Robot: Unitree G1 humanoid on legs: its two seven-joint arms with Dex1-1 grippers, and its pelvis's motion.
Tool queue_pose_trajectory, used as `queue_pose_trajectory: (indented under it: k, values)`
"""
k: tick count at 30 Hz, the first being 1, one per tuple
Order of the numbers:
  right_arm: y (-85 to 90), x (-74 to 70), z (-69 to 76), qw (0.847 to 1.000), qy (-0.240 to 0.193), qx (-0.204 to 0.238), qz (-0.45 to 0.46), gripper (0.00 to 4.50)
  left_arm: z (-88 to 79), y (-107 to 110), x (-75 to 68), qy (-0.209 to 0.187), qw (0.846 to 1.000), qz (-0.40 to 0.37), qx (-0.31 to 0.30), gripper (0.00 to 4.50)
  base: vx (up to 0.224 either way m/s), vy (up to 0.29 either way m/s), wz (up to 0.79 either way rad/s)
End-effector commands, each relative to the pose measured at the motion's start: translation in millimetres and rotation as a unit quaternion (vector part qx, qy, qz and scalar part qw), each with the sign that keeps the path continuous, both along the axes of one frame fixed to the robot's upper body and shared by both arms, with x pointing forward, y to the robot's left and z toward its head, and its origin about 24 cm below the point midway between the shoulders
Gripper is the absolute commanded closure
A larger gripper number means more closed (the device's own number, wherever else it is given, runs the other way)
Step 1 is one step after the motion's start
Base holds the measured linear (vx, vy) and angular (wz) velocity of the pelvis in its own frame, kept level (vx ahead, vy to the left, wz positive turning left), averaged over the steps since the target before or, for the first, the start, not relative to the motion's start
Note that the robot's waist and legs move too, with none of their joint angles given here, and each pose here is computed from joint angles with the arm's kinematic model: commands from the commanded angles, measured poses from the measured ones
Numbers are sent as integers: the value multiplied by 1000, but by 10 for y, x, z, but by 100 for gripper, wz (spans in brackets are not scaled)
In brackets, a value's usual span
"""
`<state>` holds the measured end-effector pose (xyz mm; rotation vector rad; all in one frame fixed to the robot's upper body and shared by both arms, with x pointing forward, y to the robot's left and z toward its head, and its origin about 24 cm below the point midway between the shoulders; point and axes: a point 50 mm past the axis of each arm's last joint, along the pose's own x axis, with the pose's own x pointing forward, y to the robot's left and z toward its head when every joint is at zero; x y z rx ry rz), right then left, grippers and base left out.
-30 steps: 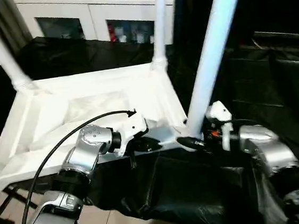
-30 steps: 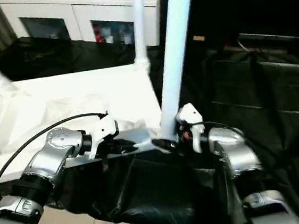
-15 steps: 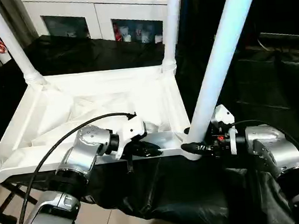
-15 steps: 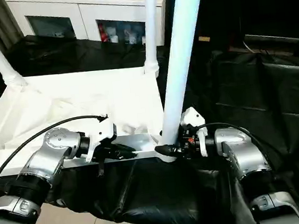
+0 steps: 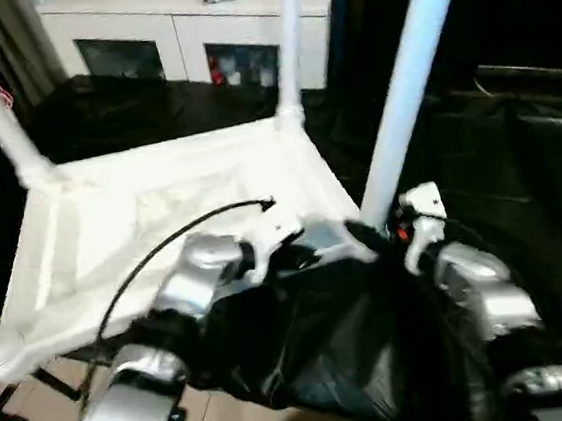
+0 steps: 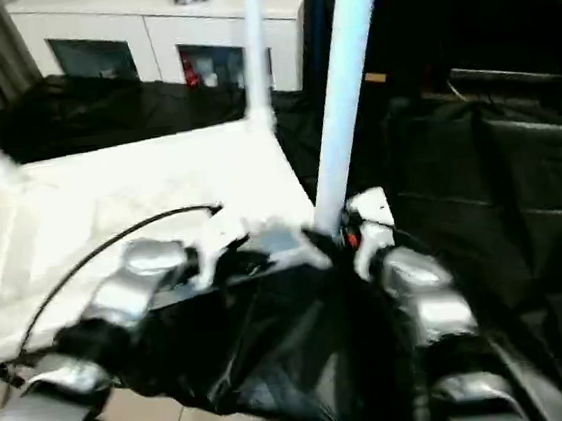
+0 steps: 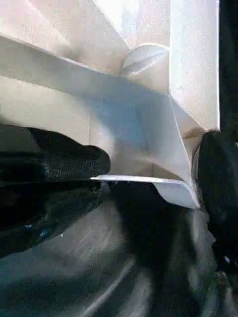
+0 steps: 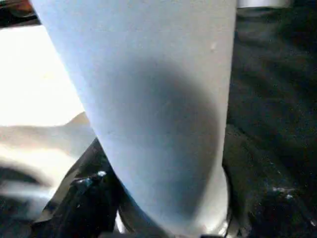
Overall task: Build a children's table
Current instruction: Rotate leg to tighten
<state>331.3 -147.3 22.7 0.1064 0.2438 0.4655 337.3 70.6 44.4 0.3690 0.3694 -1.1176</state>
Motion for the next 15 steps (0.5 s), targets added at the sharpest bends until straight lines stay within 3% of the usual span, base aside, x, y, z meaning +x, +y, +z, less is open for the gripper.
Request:
queue_pose_trajectory:
  k: [1, 3, 5, 7, 10, 12, 15]
  values:
    - [575, -75, -195, 997, 55, -1, 48, 196, 260, -362, 90, -66, 997, 25, -42, 450, 0, 0, 0]
    - [646, -30, -178, 998, 52, -10, 27, 196, 263, -398, 92, -73, 996, 28, -41, 450, 0, 0, 0]
    - [721, -16, -132, 998, 29, -13, 46, 141, 258, -407, 74, -73, 996, 15, -43, 450, 0, 0, 0]
    - [724, -18, -109, 998, 26, 1, 60, 125, 252, -390, 57, -73, 996, 0, -42, 450, 0, 0, 0]
    - [674, -26, -76, 996, 17, 10, 87, 108, 235, -334, 21, -71, 996, -32, -39, 450, 0, 0, 0]
    - [625, -29, -77, 995, 13, -3, 103, 84, 220, -297, -1, -68, 996, -50, -36, 450, 0, 0, 0]
    - [527, -50, -79, 989, 6, -24, 143, 84, 183, -197, -37, -61, 995, -82, -22, 450, 0, 0, 0]
